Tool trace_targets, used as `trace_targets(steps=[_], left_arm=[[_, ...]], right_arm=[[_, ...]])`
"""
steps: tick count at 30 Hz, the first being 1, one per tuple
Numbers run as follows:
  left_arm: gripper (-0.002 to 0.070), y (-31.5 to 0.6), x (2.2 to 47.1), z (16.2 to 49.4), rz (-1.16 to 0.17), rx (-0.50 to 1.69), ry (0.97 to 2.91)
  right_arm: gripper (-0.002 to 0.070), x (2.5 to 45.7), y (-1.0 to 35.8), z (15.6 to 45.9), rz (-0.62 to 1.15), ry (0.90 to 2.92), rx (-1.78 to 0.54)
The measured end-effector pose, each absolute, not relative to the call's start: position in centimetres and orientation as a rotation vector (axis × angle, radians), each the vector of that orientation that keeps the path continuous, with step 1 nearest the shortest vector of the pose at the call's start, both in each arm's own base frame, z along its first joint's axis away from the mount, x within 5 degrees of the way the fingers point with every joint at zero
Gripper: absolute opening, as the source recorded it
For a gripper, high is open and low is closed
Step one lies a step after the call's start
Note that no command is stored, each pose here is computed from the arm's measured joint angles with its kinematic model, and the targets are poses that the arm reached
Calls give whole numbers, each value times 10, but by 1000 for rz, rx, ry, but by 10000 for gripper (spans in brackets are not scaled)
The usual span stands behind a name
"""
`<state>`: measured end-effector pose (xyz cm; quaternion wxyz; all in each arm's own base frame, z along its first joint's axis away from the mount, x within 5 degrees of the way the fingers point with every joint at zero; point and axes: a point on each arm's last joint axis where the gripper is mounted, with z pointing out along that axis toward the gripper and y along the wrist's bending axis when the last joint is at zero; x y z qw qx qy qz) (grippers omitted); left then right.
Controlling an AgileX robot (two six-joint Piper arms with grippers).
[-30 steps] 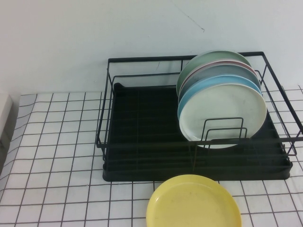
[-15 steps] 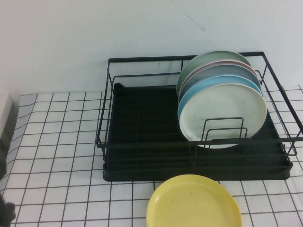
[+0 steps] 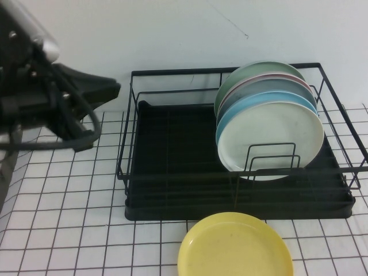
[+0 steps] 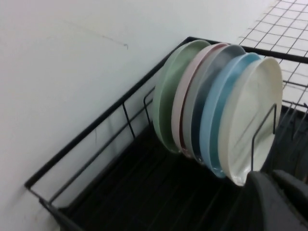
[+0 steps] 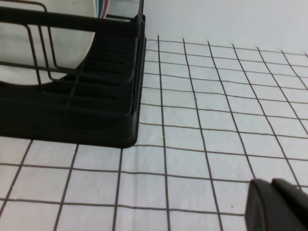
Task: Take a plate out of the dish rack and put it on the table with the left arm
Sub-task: Grasp the plate from the shelf
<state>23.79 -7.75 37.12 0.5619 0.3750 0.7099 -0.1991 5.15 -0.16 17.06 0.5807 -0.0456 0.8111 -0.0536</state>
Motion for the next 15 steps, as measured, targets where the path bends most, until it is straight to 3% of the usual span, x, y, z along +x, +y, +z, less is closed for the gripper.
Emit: trace_targets(steps=[10, 15], left_arm=[[-1, -162, 311, 329, -455, 1224, 1542], [74, -202, 327, 306, -395, 1374, 1454]], right_arm=[[-3, 51, -2, 171, -125, 1895, -106], [-3, 51, -2, 171, -125, 1895, -106]])
